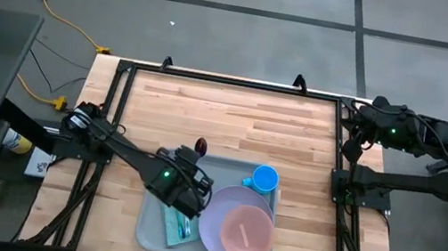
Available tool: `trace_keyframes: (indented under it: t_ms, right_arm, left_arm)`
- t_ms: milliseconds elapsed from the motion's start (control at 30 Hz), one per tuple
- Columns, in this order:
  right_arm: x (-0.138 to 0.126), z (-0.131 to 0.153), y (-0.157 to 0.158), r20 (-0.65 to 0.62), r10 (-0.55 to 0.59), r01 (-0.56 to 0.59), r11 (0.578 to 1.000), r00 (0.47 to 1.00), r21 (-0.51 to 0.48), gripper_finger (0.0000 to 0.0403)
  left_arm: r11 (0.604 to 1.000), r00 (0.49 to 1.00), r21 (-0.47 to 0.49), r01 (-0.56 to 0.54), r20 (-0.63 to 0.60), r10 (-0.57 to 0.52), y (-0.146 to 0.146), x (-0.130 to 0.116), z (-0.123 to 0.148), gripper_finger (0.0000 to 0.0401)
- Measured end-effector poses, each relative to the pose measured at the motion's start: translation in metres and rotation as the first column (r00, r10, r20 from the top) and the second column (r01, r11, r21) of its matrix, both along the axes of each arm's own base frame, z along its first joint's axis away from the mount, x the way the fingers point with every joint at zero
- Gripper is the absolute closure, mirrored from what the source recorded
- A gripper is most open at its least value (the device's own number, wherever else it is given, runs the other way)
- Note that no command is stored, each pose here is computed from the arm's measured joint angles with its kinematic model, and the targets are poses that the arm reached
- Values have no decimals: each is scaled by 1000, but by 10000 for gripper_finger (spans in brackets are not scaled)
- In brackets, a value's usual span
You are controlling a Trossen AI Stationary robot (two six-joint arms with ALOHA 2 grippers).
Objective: Set up tray
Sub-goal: Put the purple spoon on top of the blue napkin to the left of the purple fork
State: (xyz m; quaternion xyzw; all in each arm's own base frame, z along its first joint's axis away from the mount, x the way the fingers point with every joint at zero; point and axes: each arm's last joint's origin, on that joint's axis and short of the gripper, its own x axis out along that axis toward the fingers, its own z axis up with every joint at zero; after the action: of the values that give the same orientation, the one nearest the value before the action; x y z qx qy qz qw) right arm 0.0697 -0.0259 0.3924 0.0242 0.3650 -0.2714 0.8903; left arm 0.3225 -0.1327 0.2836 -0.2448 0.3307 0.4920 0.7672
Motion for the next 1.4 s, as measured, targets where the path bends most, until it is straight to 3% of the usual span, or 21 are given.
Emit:
trace_keyframes:
  t_ms: [233,333,467,500,700,1033,1400]
  right_arm:
    - [0,0,0,1,-1,1,1000,1000,2,403]
    - [0,0,0,2,0,0,1000,1000,4,403]
    - [0,0,1,14,1,-1,1000,1000,28,403]
    - [1,0,1,17,0,0,999,1000,35,403]
    - [1,0,1,25,9,-10,998,1000,57,403]
    - [0,0,3,48,28,-33,994,998,105,403]
    - [-5,0,5,68,28,-36,991,997,127,403]
  left_arm:
    - [984,993,135,118,-8,-118,-3,2,4,389]
    - [974,980,106,198,-38,-195,-2,0,13,389]
    - [999,1000,29,-25,-10,25,3,-16,13,389]
    - [999,998,30,-34,-43,35,3,-20,12,389]
    - [997,986,-47,-61,-160,52,6,-25,9,389]
    - [957,908,-205,-205,-404,108,19,-14,-37,389]
    - [901,894,-362,-238,-444,58,5,-16,-87,389]
